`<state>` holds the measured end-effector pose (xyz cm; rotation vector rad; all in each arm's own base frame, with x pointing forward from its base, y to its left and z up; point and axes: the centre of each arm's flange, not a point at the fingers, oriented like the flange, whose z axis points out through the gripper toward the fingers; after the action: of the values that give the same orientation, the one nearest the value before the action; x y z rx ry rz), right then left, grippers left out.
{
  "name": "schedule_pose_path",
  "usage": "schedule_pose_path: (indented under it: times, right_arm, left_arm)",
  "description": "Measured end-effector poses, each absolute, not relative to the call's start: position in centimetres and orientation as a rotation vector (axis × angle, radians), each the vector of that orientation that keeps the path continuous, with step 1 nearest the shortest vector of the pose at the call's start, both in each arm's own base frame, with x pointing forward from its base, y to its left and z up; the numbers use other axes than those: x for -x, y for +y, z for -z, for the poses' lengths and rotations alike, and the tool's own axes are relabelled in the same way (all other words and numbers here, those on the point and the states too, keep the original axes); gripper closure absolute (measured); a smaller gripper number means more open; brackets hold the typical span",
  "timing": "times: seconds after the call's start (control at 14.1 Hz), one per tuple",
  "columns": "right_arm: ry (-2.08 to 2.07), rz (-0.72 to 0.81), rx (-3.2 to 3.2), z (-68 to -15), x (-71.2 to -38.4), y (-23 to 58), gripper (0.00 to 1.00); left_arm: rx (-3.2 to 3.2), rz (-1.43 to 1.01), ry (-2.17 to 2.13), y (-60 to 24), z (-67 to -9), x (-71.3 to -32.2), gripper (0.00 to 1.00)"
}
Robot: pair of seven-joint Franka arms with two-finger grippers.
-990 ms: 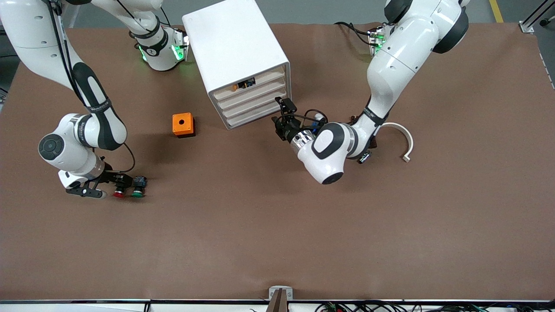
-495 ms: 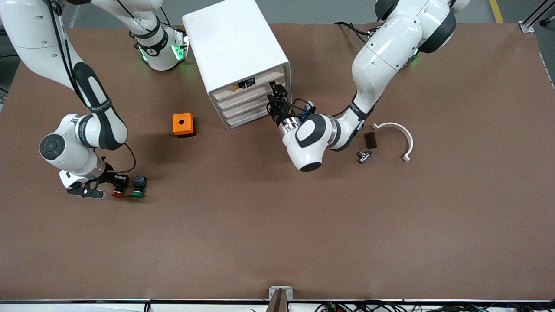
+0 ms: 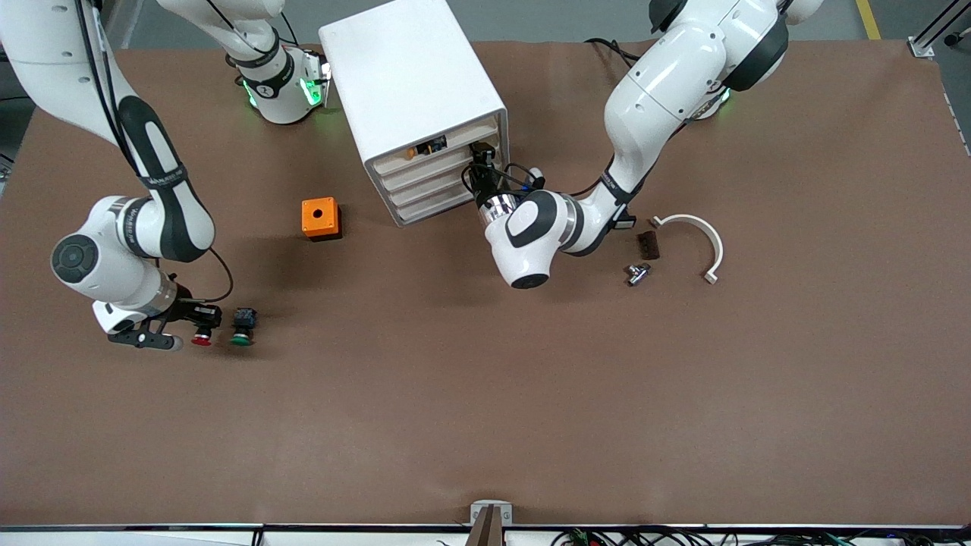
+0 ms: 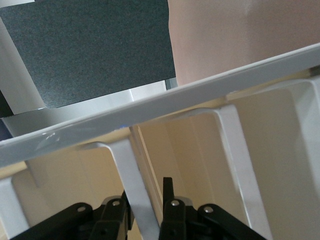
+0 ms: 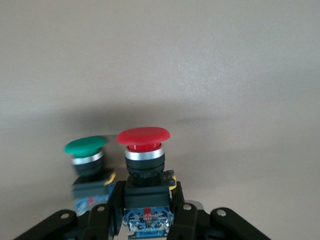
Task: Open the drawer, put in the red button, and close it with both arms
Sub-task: 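Pull the drawer open with the left gripper while the right gripper lifts the button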
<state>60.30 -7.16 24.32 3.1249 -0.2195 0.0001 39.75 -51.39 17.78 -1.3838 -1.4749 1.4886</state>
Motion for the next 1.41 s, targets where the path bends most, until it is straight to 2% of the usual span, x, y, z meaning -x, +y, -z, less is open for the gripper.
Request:
schedule_pose_path:
  times: [0.07,0.21,0.49,0.71,0.99,1.41]
  right_arm:
    - [-0.245,0.025,-3.144,-26.1,-60.4,-6.9,0.59]
    - [-0.289,0.114,-3.190,-29.7,-60.5,-6.2,0.59]
    - [-0.414,0.246,-3.202,-36.9,-61.3,-3.2,0.59]
    - [-0.567,0.233,-3.170,-41.1,-61.2,1.8,0.59]
    - [-0.811,0.203,-3.104,-45.3,-59.5,9.9,0.59]
    - [-1.155,0.165,-2.987,-48.7,-55.5,21.5,0.59]
  left_arm:
    - [1.382,-1.489,-1.475,-51.4,-17.7,-39.8,0.79]
    - [1.375,-1.497,-1.478,-51.3,-17.7,-39.9,0.82]
    - [1.334,-1.542,-1.523,-49.8,-17.7,-42.0,0.83]
    - [1.274,-1.602,-1.610,-46.9,-17.4,-45.7,0.83]
    - [1.209,-1.672,-1.711,-42.7,-17.5,-50.0,0.85]
    - [1.160,-1.720,-1.794,-40.0,-17.4,-52.8,0.82]
